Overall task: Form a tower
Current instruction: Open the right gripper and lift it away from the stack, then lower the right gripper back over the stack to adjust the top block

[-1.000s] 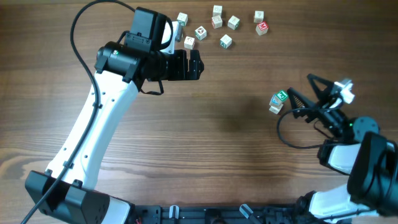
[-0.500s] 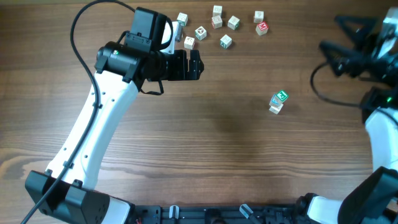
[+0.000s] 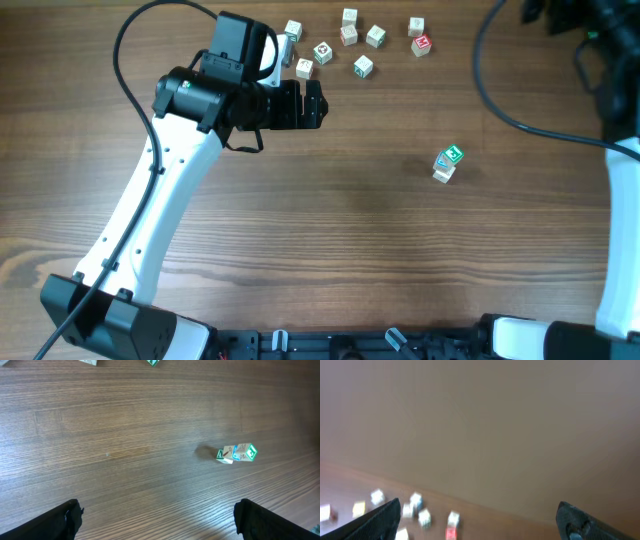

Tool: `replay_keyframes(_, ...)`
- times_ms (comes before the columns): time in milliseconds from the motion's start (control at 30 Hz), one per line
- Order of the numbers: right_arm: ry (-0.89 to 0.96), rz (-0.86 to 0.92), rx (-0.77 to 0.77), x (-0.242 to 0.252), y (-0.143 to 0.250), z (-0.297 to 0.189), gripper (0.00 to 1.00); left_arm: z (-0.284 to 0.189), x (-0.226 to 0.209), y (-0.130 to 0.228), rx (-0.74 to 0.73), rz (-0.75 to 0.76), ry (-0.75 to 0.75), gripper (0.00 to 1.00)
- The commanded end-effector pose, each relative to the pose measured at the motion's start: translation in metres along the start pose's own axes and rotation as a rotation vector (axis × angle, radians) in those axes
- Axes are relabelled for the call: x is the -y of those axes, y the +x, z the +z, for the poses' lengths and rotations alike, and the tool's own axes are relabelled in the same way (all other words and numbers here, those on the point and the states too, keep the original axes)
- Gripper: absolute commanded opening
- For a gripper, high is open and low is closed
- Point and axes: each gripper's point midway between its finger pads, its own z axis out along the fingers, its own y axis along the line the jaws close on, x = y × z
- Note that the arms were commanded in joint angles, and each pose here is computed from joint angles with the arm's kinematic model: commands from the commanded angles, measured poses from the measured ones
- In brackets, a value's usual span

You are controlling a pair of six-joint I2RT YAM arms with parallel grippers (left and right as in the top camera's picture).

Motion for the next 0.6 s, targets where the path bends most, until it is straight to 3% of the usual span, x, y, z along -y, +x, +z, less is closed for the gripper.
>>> replay_keyframes(0,-0.018,-0.065,-0.242,-0.019,0.07,0.042,1.0,0.002,0.002,0.002,-0.009,-0.003,0.011,1.0)
replay_keyframes(100,-0.259,0.03,-0.504,-0.075,0.152,0.06,1.0,0.002,0.002,0.002,-0.009,-0.003,0.011,1.0)
replay_keyframes(167,-0.387,0.095,-0.589,-0.102,0.177,0.057,1.0,0.002,0.002,0.002,-0.009,-0.003,0.011,1.0)
replay_keyframes(367,-0.43,0.254,-0.796,-0.12,0.21,0.025,1.0,0.002,0.002,0.002,-0.009,-0.003,0.011,1.0)
replay_keyframes(467,-0.533,0.1,-0.833,-0.126,0.221,0.008,1.0,0.002,0.002,0.002,-0.009,-0.003,0.011,1.0)
replay_keyframes(567,-0.544,0.086,-0.838,-0.127,0.222,0.005,1.0,0.002,0.002,0.002,-0.009,-0.003,0.011,1.0)
